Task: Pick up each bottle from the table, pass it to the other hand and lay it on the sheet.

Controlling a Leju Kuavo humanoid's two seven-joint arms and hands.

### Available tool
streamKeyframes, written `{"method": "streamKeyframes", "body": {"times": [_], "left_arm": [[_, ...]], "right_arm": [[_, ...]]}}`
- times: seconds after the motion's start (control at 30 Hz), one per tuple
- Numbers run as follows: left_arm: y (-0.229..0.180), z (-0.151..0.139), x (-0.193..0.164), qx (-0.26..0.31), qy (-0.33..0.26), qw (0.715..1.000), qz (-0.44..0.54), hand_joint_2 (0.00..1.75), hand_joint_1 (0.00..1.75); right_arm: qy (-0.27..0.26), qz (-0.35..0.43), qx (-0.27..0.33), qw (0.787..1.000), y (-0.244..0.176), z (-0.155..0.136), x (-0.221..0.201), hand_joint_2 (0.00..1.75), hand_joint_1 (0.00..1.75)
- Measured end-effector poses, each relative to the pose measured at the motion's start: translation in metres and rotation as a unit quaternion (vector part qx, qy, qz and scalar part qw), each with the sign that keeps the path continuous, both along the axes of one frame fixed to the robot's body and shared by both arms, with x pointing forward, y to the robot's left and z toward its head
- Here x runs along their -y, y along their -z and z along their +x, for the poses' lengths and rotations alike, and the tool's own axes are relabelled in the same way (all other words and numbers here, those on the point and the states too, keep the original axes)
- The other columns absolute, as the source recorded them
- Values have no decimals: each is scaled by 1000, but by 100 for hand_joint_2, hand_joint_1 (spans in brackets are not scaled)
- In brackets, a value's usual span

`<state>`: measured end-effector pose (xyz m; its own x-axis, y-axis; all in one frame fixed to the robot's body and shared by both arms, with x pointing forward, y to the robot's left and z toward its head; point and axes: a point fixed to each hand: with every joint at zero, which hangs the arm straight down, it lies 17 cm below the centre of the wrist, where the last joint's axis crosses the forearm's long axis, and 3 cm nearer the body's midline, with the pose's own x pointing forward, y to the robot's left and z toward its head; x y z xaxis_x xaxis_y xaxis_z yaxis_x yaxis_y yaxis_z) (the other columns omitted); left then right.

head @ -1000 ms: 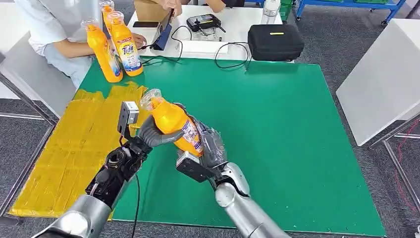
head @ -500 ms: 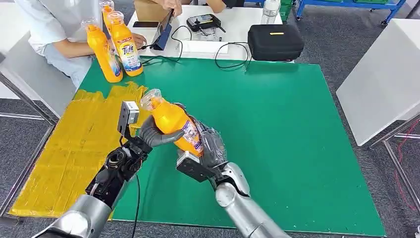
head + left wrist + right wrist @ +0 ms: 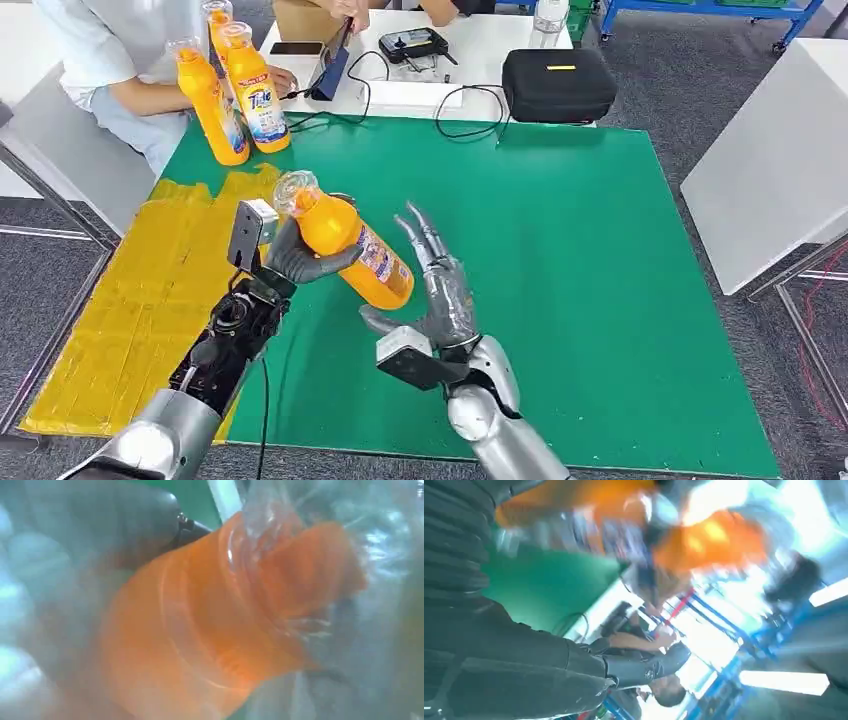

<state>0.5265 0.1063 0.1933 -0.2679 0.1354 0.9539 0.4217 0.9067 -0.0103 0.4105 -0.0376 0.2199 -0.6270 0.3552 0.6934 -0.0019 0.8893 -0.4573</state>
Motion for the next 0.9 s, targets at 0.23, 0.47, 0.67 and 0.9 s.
{"method": "streamKeyframes", "body": {"times": [0.23,0.47,0.67,0.9], "left_arm": [[-2,14,-33,30,-75,995,52,175,175],[-18,26,-70,126,-217,941,225,175,175],[-21,25,-70,138,-222,935,240,175,175],[-16,27,-92,243,-279,801,471,175,175]], "right_arm": [[4,49,45,998,-44,-22,34,175,0],[20,76,68,995,-65,-34,63,175,0],[22,82,76,994,-72,-37,71,175,0],[21,107,76,991,-80,-40,92,175,0]]}}
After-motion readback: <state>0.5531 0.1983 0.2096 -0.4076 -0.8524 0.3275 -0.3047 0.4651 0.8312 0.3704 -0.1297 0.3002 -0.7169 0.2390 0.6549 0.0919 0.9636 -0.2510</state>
